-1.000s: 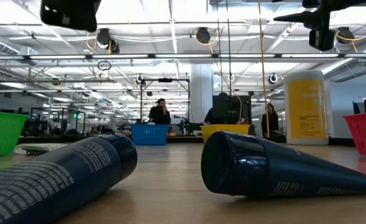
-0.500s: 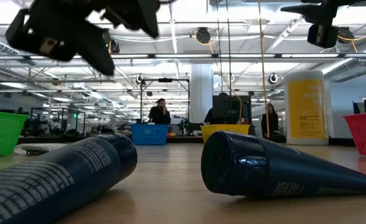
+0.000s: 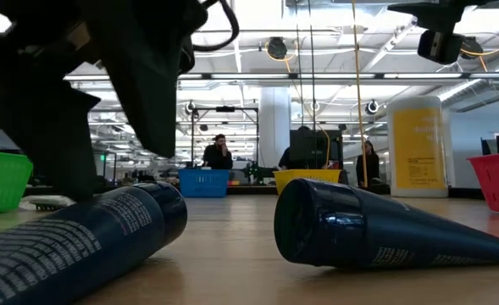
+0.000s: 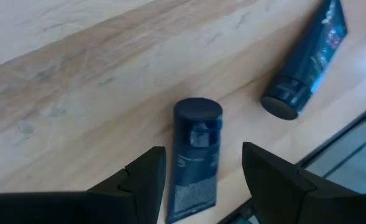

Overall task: Pick & Place Travel size toiletries
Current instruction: Put the blue shave cream into the blue bin

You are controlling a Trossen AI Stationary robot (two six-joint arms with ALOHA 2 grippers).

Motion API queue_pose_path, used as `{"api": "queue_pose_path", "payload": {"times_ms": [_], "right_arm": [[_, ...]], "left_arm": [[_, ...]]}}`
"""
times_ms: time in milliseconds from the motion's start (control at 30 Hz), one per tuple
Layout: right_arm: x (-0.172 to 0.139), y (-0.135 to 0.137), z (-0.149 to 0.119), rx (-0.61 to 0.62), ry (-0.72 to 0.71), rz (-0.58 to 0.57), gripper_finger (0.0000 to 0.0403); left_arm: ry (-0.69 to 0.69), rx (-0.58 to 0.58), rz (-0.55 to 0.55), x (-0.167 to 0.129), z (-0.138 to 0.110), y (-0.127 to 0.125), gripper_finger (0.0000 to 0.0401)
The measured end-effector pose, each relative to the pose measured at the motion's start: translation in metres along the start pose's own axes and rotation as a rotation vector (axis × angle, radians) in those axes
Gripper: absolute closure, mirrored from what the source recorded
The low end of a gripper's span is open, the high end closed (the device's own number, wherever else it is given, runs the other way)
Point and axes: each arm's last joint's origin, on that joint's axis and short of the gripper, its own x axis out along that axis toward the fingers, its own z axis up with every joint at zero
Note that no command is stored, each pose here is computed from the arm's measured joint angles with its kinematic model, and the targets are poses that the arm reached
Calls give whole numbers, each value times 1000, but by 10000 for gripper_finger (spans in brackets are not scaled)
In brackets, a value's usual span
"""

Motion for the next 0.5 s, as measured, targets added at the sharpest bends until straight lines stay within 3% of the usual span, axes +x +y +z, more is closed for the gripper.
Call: {"api": "queue_pose_path", "payload": {"times_ms": [500], "right_arm": [[0,0,0,1,-2,1,273]], "left_arm": [[6,-10,41,24,1,6,194]]}}
